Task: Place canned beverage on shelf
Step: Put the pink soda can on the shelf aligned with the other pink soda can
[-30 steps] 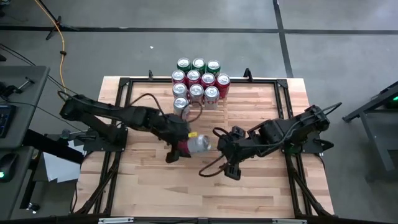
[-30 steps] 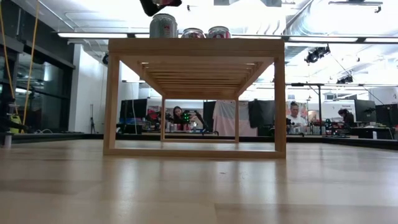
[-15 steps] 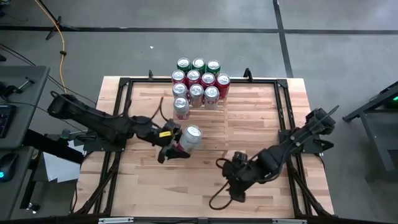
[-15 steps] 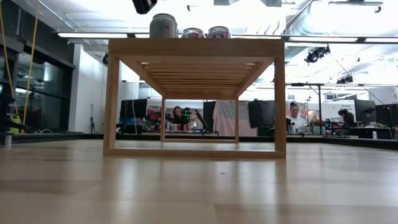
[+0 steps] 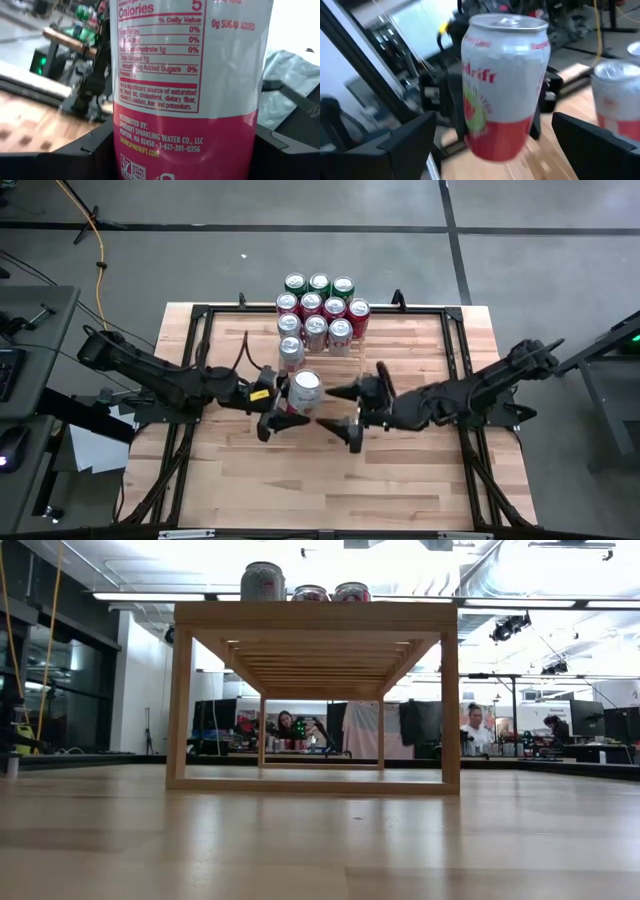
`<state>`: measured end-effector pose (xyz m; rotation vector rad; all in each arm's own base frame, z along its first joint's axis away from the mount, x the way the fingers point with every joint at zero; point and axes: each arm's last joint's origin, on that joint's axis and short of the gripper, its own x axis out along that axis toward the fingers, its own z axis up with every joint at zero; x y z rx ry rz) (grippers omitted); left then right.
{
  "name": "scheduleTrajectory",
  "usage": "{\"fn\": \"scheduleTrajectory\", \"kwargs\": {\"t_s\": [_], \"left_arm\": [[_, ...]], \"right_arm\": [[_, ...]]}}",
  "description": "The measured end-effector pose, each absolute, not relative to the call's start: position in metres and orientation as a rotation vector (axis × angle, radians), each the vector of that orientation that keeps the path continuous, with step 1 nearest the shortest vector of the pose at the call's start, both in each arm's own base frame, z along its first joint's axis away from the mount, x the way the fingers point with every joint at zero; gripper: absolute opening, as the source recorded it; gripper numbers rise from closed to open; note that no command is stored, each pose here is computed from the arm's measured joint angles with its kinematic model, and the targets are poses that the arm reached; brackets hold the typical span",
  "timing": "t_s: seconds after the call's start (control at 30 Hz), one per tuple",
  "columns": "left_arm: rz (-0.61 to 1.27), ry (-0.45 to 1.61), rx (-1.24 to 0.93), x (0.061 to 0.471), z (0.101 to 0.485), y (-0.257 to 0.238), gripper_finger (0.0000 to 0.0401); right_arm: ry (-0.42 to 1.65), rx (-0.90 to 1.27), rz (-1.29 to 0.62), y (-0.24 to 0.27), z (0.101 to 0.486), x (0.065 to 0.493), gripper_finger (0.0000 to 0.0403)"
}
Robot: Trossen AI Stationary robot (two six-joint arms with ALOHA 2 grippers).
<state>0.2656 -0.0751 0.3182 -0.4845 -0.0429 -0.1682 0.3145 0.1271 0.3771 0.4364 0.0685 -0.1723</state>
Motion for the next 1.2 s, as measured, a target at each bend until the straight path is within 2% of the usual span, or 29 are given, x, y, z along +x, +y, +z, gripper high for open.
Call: {"fn": "scheduleTrajectory", "kwargs": {"t_s": [0.13,0.33,0.5,1.2], "left_arm": [[-0.204,-0.104,-0.478,0.265,0.326,-0.074,0.0278],[-0.452,-0.063,-0.563,0.265,0.329,-0.073,0.0278],[-0.497,-0.045,-0.563,0.265,0.329,-0.073,0.0278],[-0.477,-0.030,-0.608,0.289,0.310,-0.065,0.0278]], "right_arm": [[0.000,0.473,-0.112,0.111,0.385,0.323,0.0383],[-0.030,0.493,0.082,0.094,0.391,0.333,0.0383],[-0.063,0.489,0.245,0.089,0.397,0.334,0.0383],[-0.028,0.434,0.257,0.086,0.383,0.348,0.0376]]}}
